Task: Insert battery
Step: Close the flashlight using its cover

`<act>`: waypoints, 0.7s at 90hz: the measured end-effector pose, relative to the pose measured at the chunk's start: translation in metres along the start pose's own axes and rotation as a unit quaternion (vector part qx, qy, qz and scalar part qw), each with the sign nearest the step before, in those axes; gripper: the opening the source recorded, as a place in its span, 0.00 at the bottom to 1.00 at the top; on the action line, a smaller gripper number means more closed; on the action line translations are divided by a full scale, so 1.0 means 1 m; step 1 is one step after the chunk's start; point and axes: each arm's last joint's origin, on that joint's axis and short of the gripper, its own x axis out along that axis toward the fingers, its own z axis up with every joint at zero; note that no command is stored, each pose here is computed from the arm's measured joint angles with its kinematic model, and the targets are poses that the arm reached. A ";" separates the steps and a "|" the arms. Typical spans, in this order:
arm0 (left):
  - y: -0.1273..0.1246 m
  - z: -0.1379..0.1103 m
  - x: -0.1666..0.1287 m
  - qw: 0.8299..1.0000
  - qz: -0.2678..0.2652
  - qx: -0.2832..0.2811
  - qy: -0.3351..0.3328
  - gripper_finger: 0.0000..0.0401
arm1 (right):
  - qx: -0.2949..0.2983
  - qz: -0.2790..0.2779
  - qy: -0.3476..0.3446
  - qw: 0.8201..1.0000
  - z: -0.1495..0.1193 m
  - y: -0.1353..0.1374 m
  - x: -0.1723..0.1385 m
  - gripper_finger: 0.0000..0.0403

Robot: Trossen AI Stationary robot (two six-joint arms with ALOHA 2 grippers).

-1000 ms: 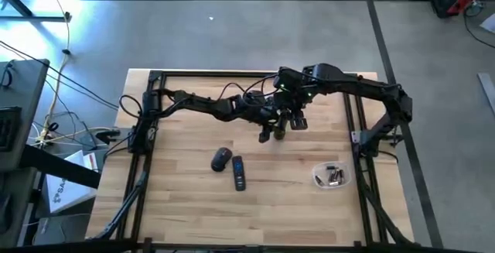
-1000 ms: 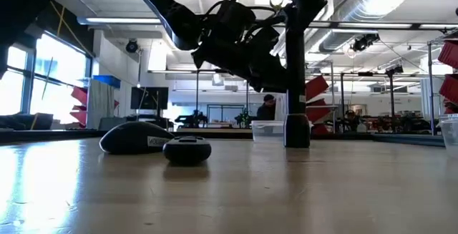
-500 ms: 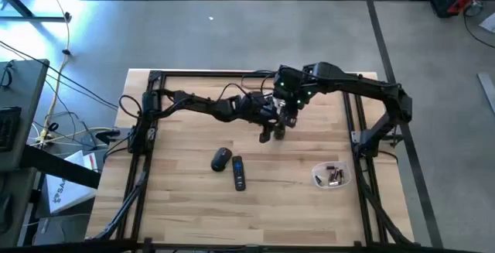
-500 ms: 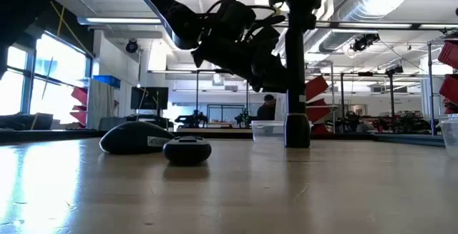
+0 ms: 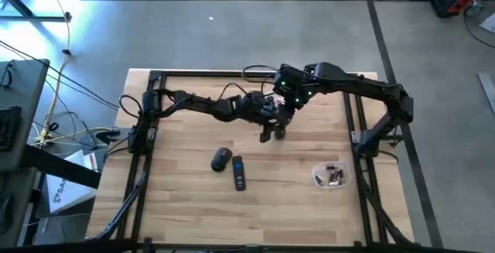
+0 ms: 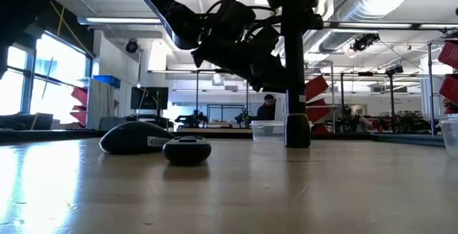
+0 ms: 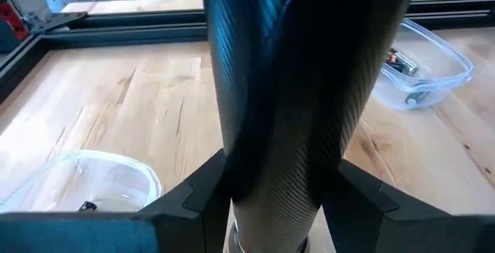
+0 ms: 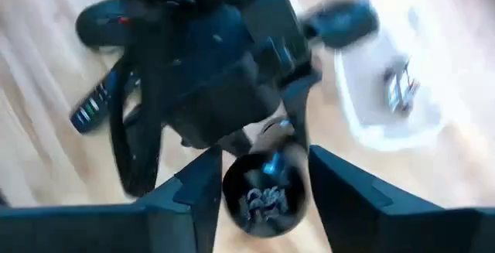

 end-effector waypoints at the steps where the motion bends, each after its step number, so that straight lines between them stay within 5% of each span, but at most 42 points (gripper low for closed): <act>1: 0.000 0.000 0.000 1.000 0.000 0.000 0.000 0.35 | -0.011 0.000 -0.003 1.000 0.000 0.000 -0.002 0.42; 17: 0.000 0.000 0.000 1.000 -0.010 -0.003 -0.001 0.35 | -0.220 0.004 -0.015 0.975 -0.003 0.000 -0.011 0.48; 26: 0.000 0.000 0.000 1.000 -0.010 -0.009 -0.001 0.35 | -0.288 0.005 -0.004 0.958 -0.003 0.000 -0.007 0.48; 63: -0.003 0.000 0.001 1.000 -0.018 -0.022 -0.001 0.35 | -0.349 0.044 0.026 0.936 -0.003 0.000 0.005 0.38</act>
